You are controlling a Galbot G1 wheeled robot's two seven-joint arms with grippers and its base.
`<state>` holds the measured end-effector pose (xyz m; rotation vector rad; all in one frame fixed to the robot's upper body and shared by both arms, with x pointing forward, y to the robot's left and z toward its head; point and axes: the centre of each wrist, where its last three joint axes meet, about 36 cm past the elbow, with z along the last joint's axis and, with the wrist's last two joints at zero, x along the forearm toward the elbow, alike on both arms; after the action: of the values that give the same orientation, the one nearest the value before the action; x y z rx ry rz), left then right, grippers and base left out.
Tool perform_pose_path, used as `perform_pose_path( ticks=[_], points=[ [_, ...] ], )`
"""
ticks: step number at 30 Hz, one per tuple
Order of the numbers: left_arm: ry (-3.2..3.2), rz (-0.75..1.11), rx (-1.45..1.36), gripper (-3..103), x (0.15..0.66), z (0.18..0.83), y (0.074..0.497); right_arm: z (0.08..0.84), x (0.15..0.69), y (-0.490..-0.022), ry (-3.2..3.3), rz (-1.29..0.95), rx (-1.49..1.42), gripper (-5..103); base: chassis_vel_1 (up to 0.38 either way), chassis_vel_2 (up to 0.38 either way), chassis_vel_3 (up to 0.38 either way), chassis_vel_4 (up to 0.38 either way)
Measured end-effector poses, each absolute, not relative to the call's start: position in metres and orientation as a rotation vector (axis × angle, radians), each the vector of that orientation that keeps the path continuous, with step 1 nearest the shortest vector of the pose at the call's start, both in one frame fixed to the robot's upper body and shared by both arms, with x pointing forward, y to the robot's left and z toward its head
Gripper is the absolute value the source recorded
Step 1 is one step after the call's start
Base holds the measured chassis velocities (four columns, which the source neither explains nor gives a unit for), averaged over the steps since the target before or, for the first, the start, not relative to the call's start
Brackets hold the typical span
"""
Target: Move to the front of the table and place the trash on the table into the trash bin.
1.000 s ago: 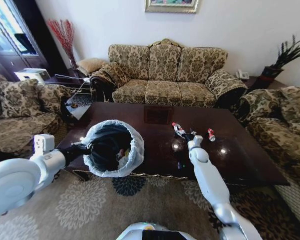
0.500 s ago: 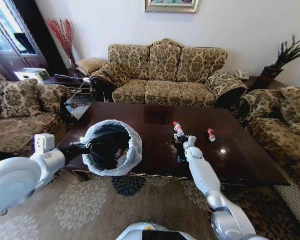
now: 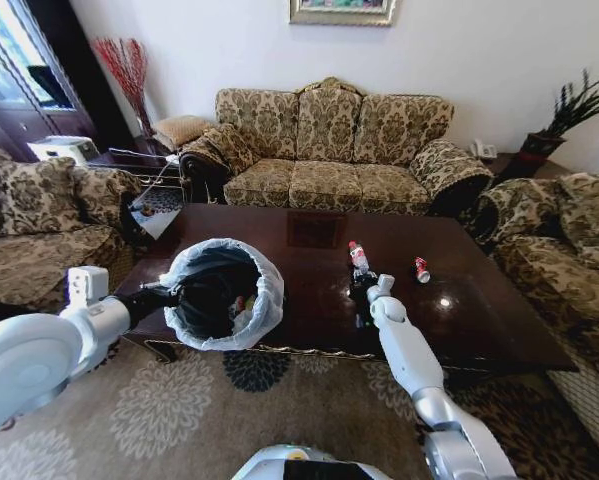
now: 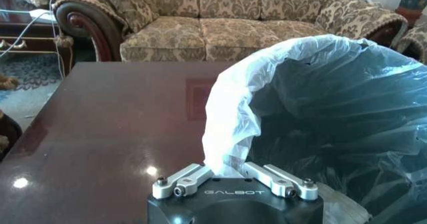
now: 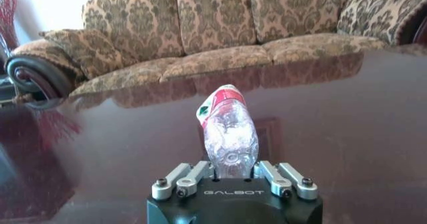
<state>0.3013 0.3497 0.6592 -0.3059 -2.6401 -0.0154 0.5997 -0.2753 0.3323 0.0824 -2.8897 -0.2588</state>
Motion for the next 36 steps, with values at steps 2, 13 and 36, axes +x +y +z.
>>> perform_pose_path(
  ticks=[2, 13, 36],
  points=[
    [-2.641, -0.019, -0.306, 0, 0.301, 0.660, 0.350, 0.337, 0.597, -0.276, -2.909, -0.267, 0.084, 19, 0.000, 0.000, 0.000, 0.000],
    [-2.573, -0.063, -0.300, 0, 0.320, 0.666, 0.358, 0.476, 0.469, -0.248, -3.231, -0.585, 0.928, 17, 0.000, 0.000, 0.000, 0.000],
    [-2.558, -0.114, -0.349, 0, 0.330, 0.673, 0.349, 0.510, 0.352, -0.118, -2.625, -0.615, 2.073, 17, 0.000, 0.000, 0.000, 0.000]
  ],
)
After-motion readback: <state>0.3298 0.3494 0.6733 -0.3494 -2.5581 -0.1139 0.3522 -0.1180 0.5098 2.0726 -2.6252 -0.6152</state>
